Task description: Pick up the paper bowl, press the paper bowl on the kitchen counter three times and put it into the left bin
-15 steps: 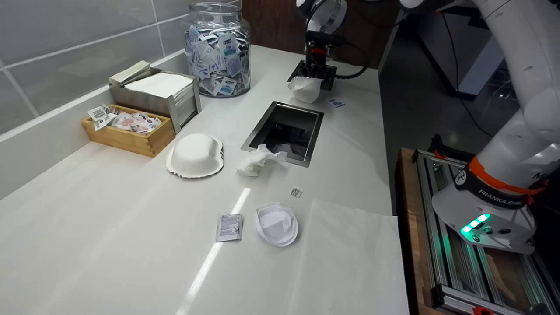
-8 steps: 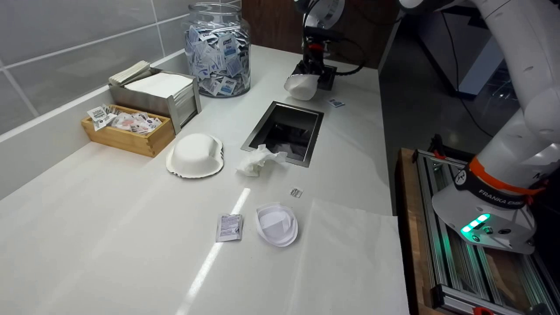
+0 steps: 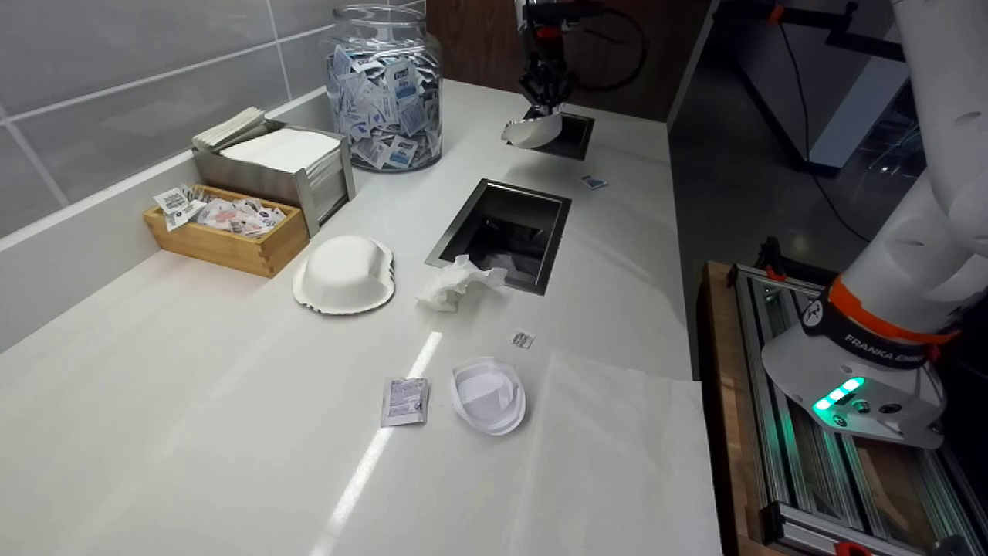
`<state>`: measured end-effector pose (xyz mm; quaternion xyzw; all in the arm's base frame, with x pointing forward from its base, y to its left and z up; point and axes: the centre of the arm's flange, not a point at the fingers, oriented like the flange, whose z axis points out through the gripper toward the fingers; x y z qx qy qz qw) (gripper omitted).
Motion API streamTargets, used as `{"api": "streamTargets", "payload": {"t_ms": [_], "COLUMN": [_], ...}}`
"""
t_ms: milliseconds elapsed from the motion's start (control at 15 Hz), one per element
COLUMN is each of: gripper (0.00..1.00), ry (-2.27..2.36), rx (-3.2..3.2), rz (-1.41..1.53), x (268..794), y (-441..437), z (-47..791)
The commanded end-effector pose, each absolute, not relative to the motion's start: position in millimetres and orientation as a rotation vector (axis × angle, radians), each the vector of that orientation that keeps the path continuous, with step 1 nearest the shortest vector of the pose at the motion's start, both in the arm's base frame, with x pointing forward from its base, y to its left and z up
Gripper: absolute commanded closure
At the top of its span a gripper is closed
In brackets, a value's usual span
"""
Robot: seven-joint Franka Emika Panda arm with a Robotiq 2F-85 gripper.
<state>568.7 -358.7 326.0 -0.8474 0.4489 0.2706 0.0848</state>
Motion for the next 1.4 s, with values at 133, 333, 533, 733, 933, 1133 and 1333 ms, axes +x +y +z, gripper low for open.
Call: {"api": "streamTargets", "payload": {"t_ms": [133,333,533,733,933,1133,1333], "gripper": [0.99,0.99,0.99,0.99,0.99,0.99,0.99], "ry": [1.414,1.42,1.423,1.437,1.471,1.537,1.605], "rx": [-2.864,-3.053,-3.225,-3.378,-3.479,-3.485,-3.413], "rz": [0.653,0.489,0.295,0.085,-0.183,-0.508,-0.814], "x": [557.9,565.3,566.8,565.7,563.6,562.4,561.9], "y": [-310.2,-290.1,-269.0,-254.4,-245.0,-238.0,-232.3], "z": [325.5,319.2,326.2,323.3,309.6,295.7,286.6]}}
